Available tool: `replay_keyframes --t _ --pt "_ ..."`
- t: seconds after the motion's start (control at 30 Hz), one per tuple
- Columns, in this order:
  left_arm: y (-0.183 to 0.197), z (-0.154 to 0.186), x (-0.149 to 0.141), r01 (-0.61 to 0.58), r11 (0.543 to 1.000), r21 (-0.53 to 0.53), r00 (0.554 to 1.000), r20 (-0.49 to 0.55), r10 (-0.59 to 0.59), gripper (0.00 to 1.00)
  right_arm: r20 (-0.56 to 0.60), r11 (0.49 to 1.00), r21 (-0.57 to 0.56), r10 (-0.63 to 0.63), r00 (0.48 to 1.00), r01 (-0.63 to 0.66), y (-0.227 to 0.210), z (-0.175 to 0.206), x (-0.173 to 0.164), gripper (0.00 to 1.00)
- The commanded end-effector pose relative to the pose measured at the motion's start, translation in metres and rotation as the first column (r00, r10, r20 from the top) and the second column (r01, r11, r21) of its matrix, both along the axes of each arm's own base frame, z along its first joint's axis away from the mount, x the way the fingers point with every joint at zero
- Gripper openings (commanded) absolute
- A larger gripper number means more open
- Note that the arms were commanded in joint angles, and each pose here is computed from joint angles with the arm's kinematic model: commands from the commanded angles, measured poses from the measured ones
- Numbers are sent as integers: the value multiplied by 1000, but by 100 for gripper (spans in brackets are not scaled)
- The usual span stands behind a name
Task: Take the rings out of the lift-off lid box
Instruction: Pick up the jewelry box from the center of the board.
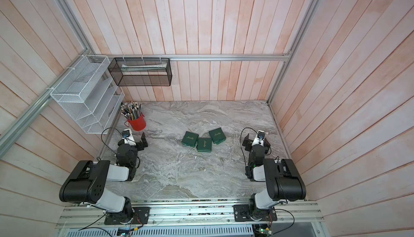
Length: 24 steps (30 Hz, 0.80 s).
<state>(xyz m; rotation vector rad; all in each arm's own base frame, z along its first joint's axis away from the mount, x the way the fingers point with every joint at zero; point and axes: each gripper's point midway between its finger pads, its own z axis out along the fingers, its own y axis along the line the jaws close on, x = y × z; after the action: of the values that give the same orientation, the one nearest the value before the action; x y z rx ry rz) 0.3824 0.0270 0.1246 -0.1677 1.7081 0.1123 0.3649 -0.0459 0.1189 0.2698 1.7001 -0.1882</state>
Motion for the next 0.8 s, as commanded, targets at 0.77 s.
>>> replay_keyframes --t 0.77 --pt "-1 7 3 5 1000 6 1000 19 -5 100 18 1000 -10 1 1000 0 1 8 4 98"
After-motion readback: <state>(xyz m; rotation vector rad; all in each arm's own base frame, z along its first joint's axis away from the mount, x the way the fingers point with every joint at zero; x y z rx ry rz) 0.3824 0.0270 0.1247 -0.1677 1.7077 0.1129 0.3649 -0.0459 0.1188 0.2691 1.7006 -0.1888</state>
